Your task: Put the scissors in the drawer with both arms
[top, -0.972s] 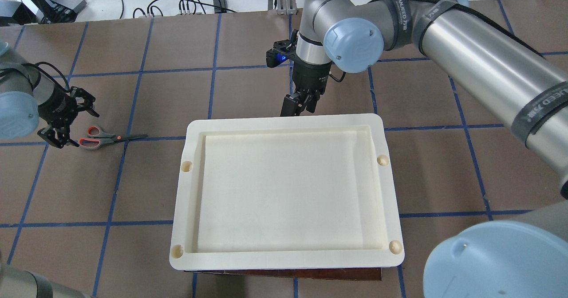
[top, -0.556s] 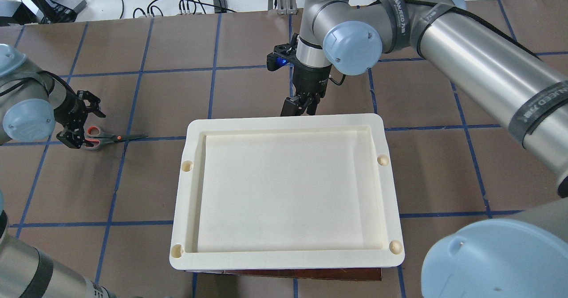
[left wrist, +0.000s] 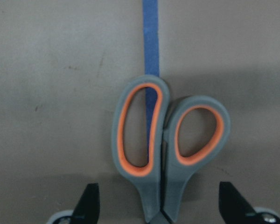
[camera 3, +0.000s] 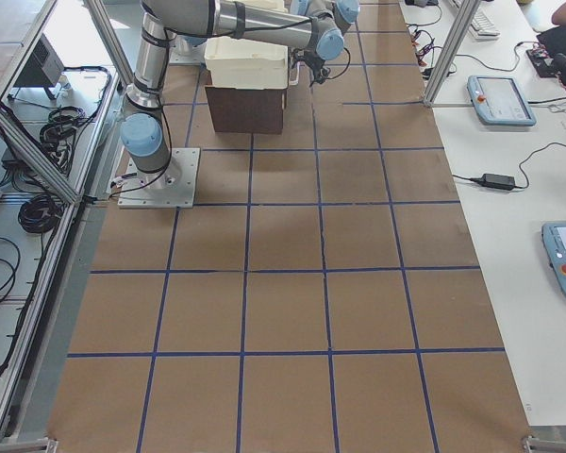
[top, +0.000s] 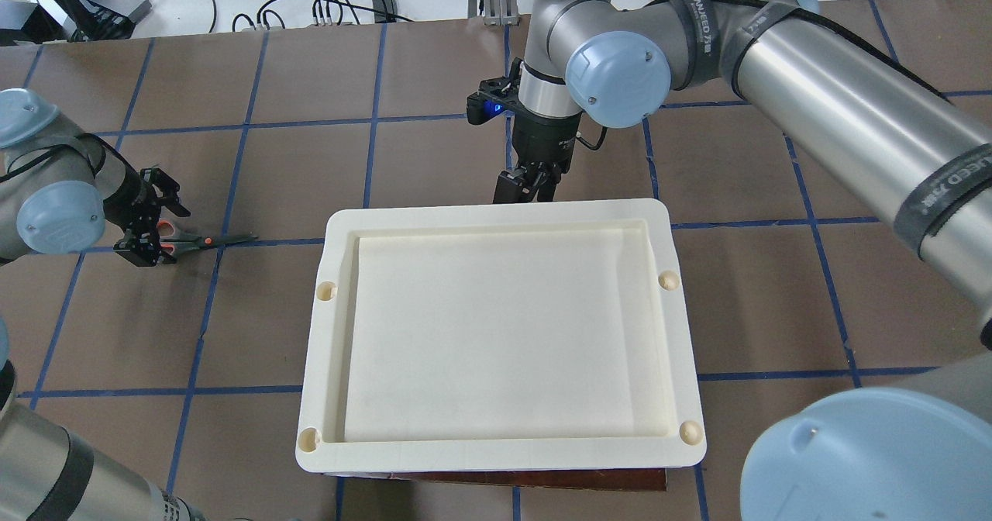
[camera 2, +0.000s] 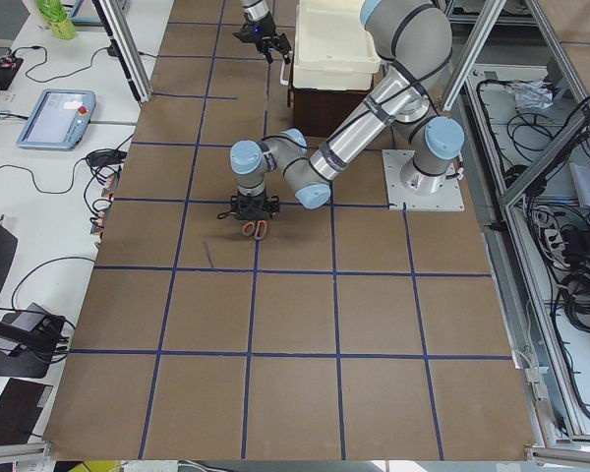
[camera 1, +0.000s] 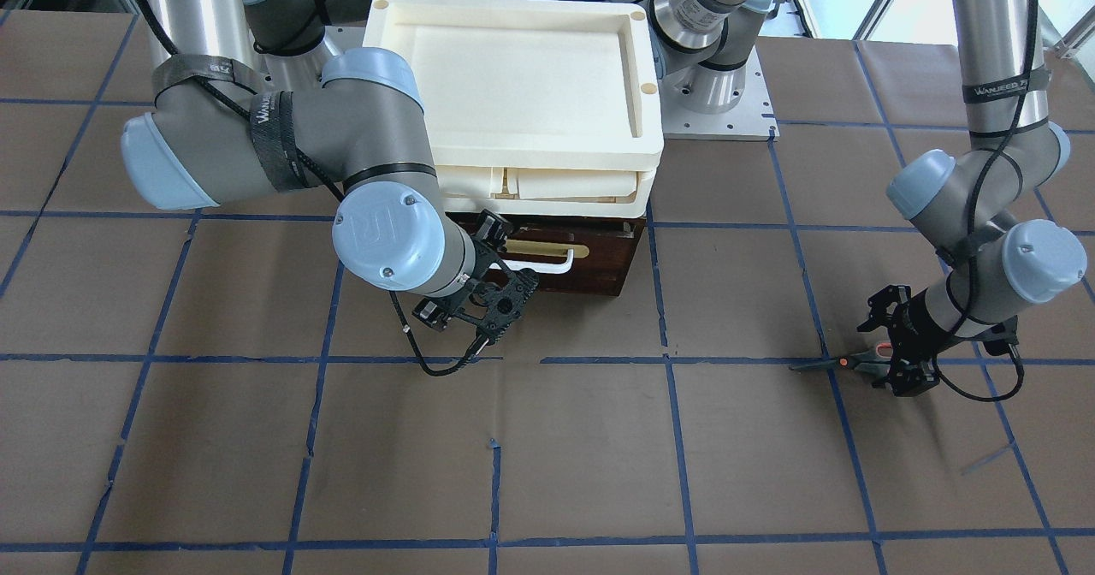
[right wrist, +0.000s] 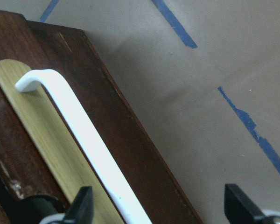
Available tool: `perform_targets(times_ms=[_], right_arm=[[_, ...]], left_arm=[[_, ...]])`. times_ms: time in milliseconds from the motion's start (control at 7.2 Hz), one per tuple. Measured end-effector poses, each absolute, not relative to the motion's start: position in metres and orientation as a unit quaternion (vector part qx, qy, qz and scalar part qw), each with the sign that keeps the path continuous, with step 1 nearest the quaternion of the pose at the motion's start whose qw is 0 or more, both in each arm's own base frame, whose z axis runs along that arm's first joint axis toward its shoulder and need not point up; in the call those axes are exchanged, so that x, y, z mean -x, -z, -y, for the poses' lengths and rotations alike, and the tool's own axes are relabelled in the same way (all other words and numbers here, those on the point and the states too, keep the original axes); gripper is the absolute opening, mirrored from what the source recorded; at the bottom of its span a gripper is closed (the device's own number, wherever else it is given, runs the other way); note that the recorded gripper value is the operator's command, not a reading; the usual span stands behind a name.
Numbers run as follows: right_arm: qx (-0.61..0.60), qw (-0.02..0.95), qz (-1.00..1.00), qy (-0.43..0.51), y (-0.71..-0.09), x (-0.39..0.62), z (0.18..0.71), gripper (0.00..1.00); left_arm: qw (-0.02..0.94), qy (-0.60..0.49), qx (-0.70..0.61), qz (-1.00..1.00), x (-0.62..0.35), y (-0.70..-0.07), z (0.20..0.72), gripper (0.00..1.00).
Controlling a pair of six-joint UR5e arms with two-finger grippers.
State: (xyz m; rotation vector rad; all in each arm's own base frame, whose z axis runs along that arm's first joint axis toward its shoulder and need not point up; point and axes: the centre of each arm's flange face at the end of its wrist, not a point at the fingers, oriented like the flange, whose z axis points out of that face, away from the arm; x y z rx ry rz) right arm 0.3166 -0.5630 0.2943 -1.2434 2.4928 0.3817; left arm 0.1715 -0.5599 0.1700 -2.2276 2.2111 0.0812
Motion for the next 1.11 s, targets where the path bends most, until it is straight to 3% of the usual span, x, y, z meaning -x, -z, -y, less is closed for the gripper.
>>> perform_targets(times_ms=[139,417,556,1111], right_arm=[[0.436,0.164,-0.874,-0.134,-0.2930,-0.3166,0.5628,0.98],[0.438,0.164,-0.874,-0.133,-0.2887,-0.3170,0.5644,0.98],[0.439,0.163,-0.874,-0.131,-0.2879,-0.3173,0.5655,0.98],[0.443,0.155,-0.875,-0.116,-0.2870,-0.3165,0.5710,0.98]], left_arm=[[0.002,-0.030,0.715,-0.699,-0.1697,-0.1667,0.5569,0.92],[0.005,-0.036,0.720,-0.693,-0.1671,-0.1617,0.5522,0.59],[0.004,-0.033,0.722,-0.692,-0.1680,-0.1617,0.5536,0.52],[0.000,-0.018,0.725,-0.689,-0.1707,-0.1650,0.5584,0.41]])
